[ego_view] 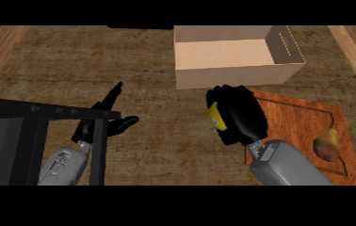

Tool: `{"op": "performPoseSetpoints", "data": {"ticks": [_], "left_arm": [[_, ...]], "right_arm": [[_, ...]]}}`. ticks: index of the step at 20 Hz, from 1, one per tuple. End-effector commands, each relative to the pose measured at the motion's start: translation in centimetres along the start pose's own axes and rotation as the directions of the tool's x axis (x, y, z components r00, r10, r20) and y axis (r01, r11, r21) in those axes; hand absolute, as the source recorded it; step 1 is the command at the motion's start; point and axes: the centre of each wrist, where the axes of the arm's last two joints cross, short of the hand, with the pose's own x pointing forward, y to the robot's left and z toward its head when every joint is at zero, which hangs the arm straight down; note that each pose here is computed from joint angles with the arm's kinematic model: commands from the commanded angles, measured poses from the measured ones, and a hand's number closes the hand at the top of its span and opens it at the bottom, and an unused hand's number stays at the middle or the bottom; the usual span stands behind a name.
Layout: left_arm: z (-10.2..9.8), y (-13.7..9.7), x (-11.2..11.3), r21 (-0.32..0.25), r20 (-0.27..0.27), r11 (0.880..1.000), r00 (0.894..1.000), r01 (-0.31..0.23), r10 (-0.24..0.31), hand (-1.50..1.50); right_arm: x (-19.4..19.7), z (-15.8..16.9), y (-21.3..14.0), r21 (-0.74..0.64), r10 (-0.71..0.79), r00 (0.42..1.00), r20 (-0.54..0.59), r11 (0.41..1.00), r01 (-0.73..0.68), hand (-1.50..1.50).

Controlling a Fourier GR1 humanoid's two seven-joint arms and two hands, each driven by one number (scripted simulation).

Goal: Pick the lemon from the cutting board and place it in the cardboard box

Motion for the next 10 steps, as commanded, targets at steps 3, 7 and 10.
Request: {"op": "performPoseSetpoints", "data": {"ticks": [3,7,10], "left_arm": [[-1.2,-1.1,5.1,-0.050,0.204,0.999,0.978,-0.022,0.032,0.00],[-0.9,-1.9,5.6,-0.049,0.212,0.999,0.977,-0.022,0.032,0.00],[-0.4,-2.3,5.3,-0.058,0.220,0.998,0.975,-0.030,0.042,0.00]], "right_arm": [[3.6,2.3,-4.8,-0.107,-0.059,0.992,0.110,0.992,0.071,1.50],[4.8,4.3,-8.0,-0.158,-0.158,0.976,0.152,0.971,0.182,1.50],[4.4,4.6,-10.3,-0.254,-0.180,0.978,0.104,0.946,0.201,1.50]]}}
